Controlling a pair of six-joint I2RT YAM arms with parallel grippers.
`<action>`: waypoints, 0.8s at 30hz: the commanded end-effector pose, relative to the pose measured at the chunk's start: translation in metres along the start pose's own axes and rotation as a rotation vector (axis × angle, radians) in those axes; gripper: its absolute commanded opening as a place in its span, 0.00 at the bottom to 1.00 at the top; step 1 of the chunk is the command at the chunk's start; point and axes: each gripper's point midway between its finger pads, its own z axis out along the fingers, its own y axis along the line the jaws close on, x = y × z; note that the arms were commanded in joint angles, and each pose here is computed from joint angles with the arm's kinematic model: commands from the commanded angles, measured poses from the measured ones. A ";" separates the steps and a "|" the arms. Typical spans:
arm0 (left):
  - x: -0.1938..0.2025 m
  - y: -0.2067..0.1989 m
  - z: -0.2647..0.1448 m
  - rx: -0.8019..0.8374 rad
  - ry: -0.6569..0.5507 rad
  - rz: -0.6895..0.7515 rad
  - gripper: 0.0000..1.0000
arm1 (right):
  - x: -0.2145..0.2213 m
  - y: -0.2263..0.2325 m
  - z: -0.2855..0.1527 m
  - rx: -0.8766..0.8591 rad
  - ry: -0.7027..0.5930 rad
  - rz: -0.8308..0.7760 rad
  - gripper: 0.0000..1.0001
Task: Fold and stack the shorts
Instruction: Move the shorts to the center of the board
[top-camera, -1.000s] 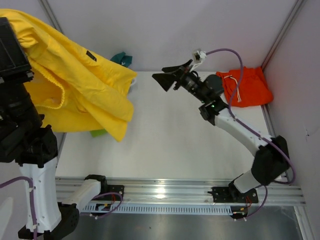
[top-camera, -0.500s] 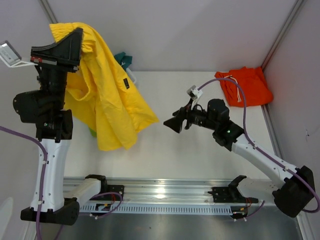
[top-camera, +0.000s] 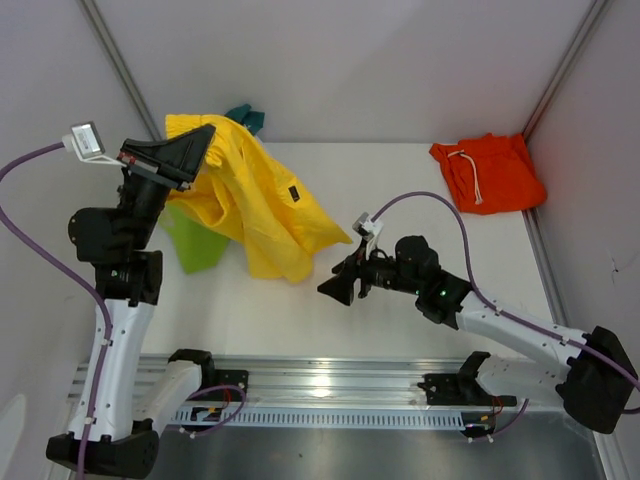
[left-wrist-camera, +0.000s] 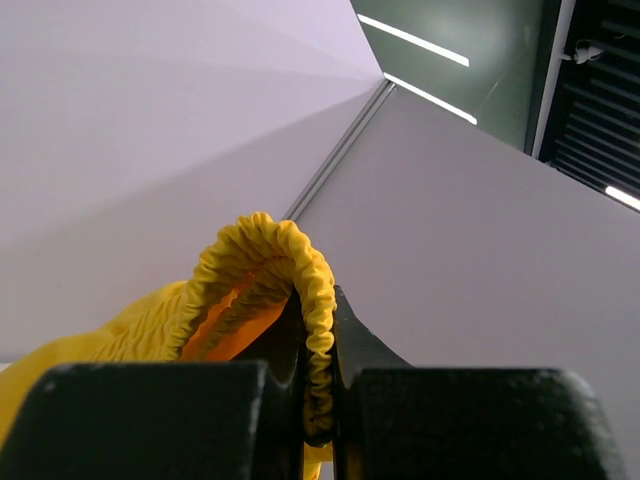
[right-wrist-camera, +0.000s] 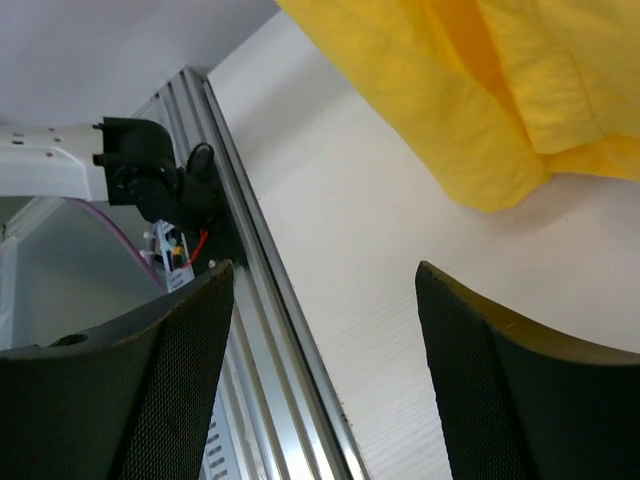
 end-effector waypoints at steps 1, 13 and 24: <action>0.005 -0.018 -0.014 0.048 0.020 -0.005 0.00 | -0.013 -0.015 0.013 0.100 -0.060 -0.089 0.74; 0.025 -0.011 -0.044 -0.027 0.089 0.014 0.00 | 0.021 -0.056 0.048 0.154 0.010 0.026 0.73; 0.036 0.001 -0.058 -0.071 0.097 -0.005 0.00 | 0.050 -0.039 0.058 -0.015 -0.149 0.418 0.76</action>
